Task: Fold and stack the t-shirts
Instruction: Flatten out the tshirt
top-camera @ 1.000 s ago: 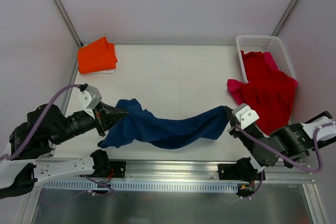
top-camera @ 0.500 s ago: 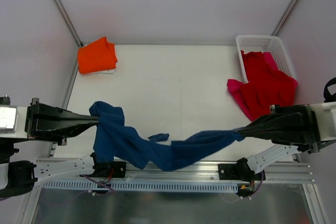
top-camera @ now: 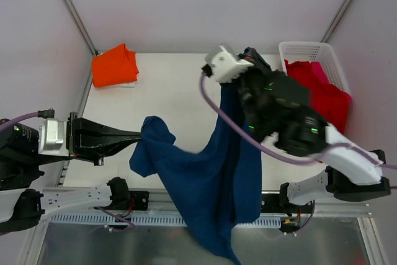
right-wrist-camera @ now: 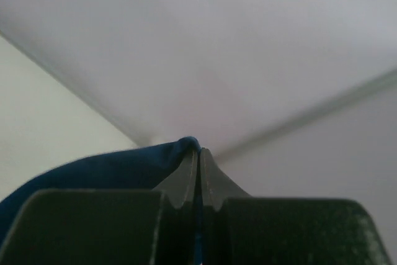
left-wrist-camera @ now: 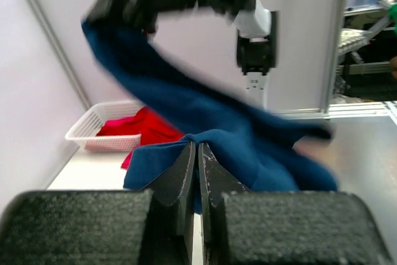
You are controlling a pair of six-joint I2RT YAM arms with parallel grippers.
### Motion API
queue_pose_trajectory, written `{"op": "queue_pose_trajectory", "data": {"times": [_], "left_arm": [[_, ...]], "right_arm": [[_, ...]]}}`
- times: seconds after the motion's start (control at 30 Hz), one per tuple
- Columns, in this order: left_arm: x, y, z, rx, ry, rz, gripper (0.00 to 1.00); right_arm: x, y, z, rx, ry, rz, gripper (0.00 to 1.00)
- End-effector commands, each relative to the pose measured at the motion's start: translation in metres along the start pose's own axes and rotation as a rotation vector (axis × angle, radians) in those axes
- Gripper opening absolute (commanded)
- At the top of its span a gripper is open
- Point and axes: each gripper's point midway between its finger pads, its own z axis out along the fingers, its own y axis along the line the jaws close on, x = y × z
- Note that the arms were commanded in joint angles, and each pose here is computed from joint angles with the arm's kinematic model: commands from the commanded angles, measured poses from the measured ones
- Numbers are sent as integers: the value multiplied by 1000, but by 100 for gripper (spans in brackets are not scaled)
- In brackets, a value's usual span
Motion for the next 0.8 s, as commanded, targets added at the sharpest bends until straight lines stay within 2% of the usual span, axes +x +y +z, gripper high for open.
{"op": "queue_pose_trajectory", "data": {"times": [0.0, 0.1, 0.13, 0.2, 0.23, 0.27, 0.3, 0.33, 0.4, 0.43, 0.47, 0.5, 0.53, 0.57, 0.6, 0.63, 0.67, 0.7, 0.77], "left_arm": [[2, 30, 19, -130, -8, 25, 0], [14, 38, 30, -161, 28, 11, 0], [15, 38, 31, -158, 28, 10, 0], [17, 38, 34, -155, 29, 2, 0], [17, 40, 34, -167, 29, -1, 0], [17, 41, 35, -176, 30, -7, 0], [19, 42, 35, -182, 33, -14, 0], [23, 44, 35, -194, 41, -20, 0], [28, 44, 35, -197, 51, -27, 0], [34, 45, 37, -202, 64, -29, 0], [36, 46, 38, -208, 70, -33, 0], [41, 47, 42, -212, 83, -37, 0], [47, 49, 44, -216, 100, -38, 0], [55, 52, 47, -233, 120, -38, 0], [64, 55, 48, -244, 145, -36, 0], [71, 56, 49, -252, 160, -35, 0], [78, 63, 48, -292, 180, -30, 0], [85, 72, 46, -342, 198, -26, 0], [108, 91, 43, -455, 269, -16, 0]], "right_arm": [[111, -36, 2, 354, 544, -131, 0], [149, 10, 35, 346, 648, -299, 0], [151, 24, 45, 338, 627, -267, 0], [160, 58, 76, 255, 620, -310, 0], [160, 66, 89, 235, 600, -236, 0], [182, 88, 104, 158, 653, -304, 0], [191, 104, 112, 76, 642, -255, 0], [214, 134, 126, -106, 621, -164, 0], [239, 159, 140, -209, 644, 6, 0], [253, 183, 148, -422, 617, 190, 0], [257, 198, 148, -504, 615, 374, 0], [250, 206, 147, -610, 566, 535, 0], [227, 198, 157, -777, 377, 771, 0], [237, 212, 148, -837, 413, 1024, 0], [213, 202, 132, -998, 295, 1195, 0], [213, 160, 158, -926, 80, 1247, 0], [223, 167, 148, -963, 158, 1458, 0], [215, 161, 134, -1052, 119, 1464, 1], [206, 152, 117, -1086, 58, 1422, 0]]}}
